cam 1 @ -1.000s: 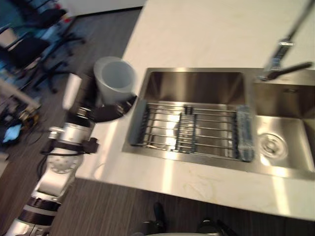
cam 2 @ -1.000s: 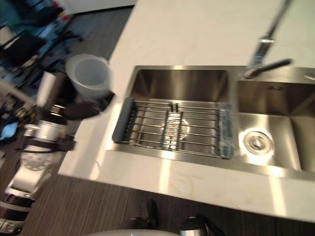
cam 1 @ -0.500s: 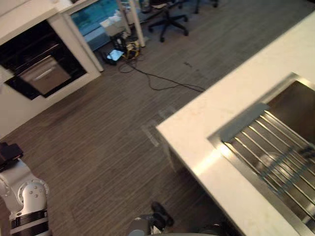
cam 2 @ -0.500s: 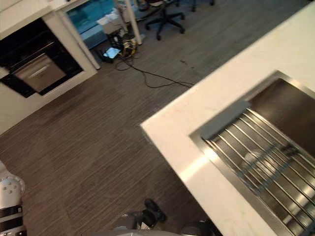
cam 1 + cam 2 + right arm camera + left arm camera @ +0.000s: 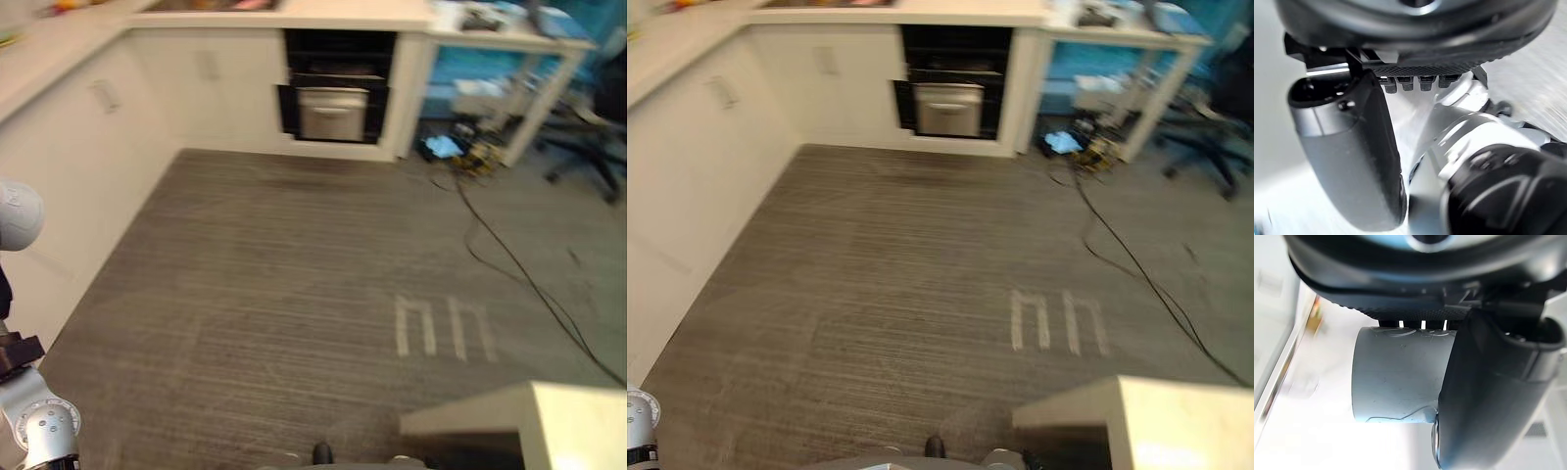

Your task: Walk over to the sink, pick up the cup, carry it to the dishwasher, place the cup inside the dishwasher, then close the dishwasher door

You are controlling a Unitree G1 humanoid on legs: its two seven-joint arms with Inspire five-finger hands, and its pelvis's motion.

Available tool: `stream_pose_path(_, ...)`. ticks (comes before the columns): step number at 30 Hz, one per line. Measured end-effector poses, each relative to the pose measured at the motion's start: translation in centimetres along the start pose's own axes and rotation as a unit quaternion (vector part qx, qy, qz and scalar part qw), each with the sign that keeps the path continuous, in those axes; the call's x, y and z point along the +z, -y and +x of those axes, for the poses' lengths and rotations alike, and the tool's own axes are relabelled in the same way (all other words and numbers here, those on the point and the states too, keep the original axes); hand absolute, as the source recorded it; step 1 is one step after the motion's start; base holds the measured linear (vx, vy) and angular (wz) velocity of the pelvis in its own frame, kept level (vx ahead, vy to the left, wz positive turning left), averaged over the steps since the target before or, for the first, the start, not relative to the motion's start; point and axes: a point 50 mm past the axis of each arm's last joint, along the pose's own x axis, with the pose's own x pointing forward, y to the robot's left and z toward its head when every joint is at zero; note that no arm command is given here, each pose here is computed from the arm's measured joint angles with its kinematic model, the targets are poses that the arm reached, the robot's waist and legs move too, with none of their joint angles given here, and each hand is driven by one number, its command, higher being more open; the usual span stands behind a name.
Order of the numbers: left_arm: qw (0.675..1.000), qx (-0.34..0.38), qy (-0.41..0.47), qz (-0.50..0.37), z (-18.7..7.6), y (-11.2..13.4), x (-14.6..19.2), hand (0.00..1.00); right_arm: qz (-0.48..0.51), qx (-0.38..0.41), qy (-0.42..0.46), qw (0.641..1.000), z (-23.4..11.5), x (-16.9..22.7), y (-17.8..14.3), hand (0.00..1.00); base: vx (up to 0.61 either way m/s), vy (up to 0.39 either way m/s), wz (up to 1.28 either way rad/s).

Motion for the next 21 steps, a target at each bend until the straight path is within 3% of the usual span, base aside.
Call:
stream_pose_path(3, 0.999, -0.02, -0.035, -0.017, -0.3, 1.1, -1.6, 0.0, -0.017, 0.006, -0.005, 1.0, 0.1, 0.1, -0.1, 1.0, 0.11, -0.013, 1.09)
stream_pose_path(7, 0.989, -0.075, -0.124, -0.031, -2.2, 4.5, -5.1, 0.0, -0.008, 0.006, -0.027, 1.0, 0.3, -0.2, -0.3, 1.0, 0.12, -0.054, 0.67)
stream_pose_path(12, 0.971, -0.13, -0.199, -0.039, -3.5, 6.7, -7.5, 0.0, 0.005, 0.026, -0.044, 0.999, 1.0, -0.4, -2.0, 1.0, 0.07, -0.075, -0.23)
stream_pose_path(17, 0.962, -0.164, -0.209, -0.054, -3.2, 8.1, -8.3, 0.0, 0.01, 0.028, -0.049, 0.998, 1.1, 0.0, -2.1, 1.0, 0.04, -0.01, -0.05)
stream_pose_path(18, 0.957, -0.175, -0.223, -0.057, -3.4, 8.9, -8.9, 0.0, 0.004, 0.042, -0.031, 0.999, 1.8, 0.6, -3.8, 1.0, 0.0, 0.0, 0.0)
stream_pose_path(21, 0.957, -0.175, -0.223, -0.057, -3.4, 8.9, -8.9, 0.0, 0.004, 0.041, -0.031, 0.999, 1.7, 0.6, -3.7, 1.0, 0.0, 0.0, 0.0)
